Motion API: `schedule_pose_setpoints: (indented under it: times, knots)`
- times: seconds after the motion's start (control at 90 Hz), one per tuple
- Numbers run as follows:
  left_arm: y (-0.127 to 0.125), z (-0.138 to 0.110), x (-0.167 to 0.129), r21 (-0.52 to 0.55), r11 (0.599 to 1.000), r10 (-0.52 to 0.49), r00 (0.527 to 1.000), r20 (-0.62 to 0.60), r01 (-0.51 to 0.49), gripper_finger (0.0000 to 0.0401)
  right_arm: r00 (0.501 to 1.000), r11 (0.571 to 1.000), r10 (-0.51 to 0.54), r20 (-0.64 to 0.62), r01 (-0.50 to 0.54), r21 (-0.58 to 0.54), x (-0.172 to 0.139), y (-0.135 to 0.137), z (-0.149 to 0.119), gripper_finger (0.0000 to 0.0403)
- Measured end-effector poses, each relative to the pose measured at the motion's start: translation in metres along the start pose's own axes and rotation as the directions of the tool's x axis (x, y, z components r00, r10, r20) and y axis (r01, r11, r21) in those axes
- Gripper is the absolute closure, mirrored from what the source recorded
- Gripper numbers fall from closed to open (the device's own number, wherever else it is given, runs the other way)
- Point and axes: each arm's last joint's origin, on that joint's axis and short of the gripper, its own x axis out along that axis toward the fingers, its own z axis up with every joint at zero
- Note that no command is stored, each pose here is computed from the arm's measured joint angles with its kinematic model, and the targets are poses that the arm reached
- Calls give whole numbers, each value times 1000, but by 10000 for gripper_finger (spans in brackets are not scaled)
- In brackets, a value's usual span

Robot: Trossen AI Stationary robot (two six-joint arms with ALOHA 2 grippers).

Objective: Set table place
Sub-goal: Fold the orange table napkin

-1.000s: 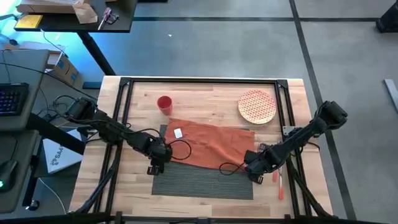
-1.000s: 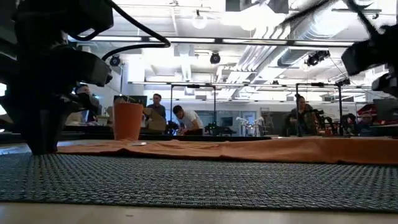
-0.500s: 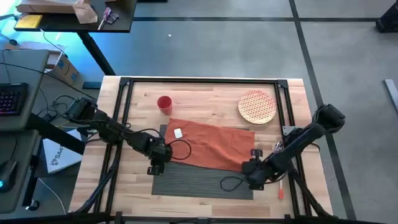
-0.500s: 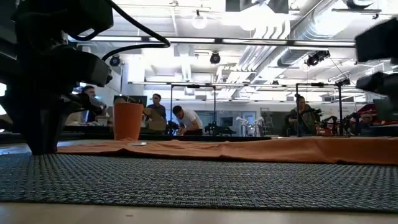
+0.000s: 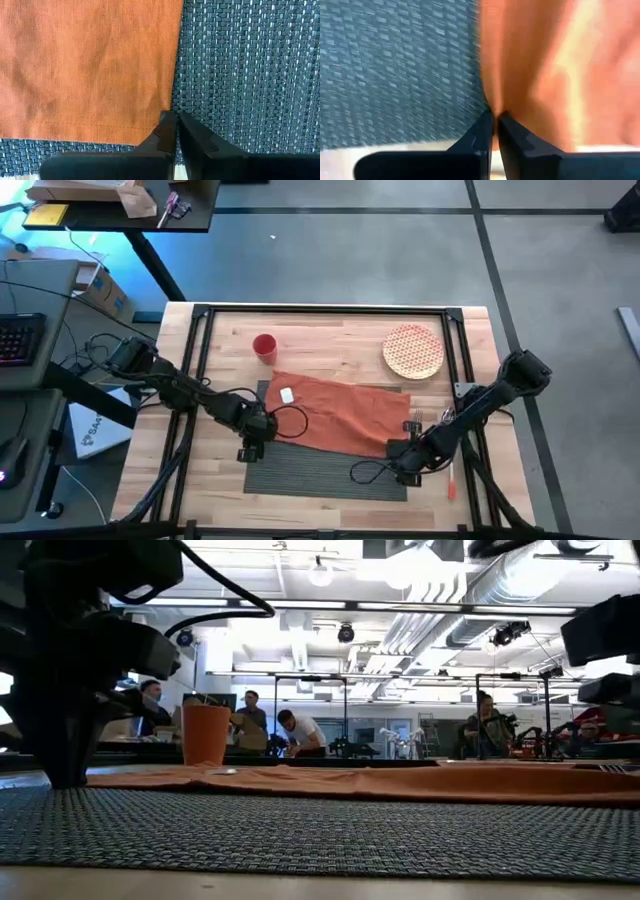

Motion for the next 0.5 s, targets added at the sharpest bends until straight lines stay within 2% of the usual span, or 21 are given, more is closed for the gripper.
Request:
schedule_pose_setpoints:
  times: [0.222, 0.311, 0.4, 0.5]
  knots:
    - [-4, 8, -50, 58, 998, 6, 1000, -14, -6, 401, 997, 998, 44, 59, -47, 40, -53, -5, 5, 403]
    - [-4, 10, -66, 54, 998, -22, 998, 50, 19, 401, 992, 996, 76, 104, -81, 46, -72, -8, 4, 403]
    - [-4, 12, -66, 42, 999, -24, 994, 106, 20, 399, 986, 996, 64, 156, -73, 53, -80, -12, 3, 403]
    - [-4, 16, -56, 102, 994, -42, 989, 142, 27, 387, 983, 996, 31, 181, -45, 74, -83, -19, 5, 403]
